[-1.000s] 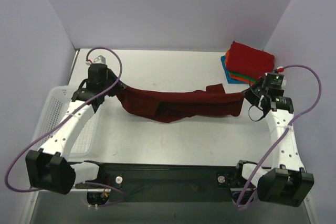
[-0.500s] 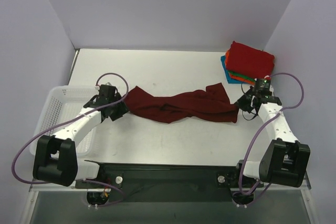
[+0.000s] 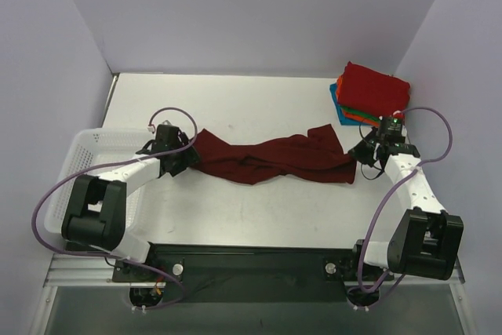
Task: Fold and stack the t-shirts
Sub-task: Flatten out the tshirt
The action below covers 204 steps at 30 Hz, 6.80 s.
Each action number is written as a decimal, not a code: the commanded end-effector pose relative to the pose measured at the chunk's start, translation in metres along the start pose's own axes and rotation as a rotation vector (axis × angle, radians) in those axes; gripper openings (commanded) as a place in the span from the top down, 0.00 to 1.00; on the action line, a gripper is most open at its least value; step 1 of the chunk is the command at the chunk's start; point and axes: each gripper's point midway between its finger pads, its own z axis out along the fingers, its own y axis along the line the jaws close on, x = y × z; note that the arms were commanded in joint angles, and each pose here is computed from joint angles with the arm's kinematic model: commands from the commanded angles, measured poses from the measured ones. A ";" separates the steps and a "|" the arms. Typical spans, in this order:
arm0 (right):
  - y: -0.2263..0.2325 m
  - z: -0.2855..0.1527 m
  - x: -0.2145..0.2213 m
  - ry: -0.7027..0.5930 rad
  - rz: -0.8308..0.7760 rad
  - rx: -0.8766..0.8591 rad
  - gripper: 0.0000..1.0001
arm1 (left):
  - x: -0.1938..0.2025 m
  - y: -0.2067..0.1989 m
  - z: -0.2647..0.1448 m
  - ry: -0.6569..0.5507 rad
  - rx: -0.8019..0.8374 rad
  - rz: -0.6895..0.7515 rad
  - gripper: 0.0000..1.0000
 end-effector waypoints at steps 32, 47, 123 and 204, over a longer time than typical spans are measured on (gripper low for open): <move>0.018 -0.013 -0.011 -0.042 -0.032 -0.071 1.00 | -0.037 -0.036 -0.035 -0.097 0.111 -0.005 0.76; 0.012 -0.014 -0.002 -0.028 -0.043 -0.066 1.00 | -0.011 0.013 -0.038 -0.094 -0.031 0.000 0.40; 0.053 -0.093 -0.031 -0.140 -0.036 -0.226 1.00 | -0.116 -0.075 -0.156 -0.401 0.243 0.032 1.00; -0.008 0.042 0.091 0.295 0.078 -0.087 1.00 | -0.047 0.021 -0.149 -0.270 0.249 -0.145 1.00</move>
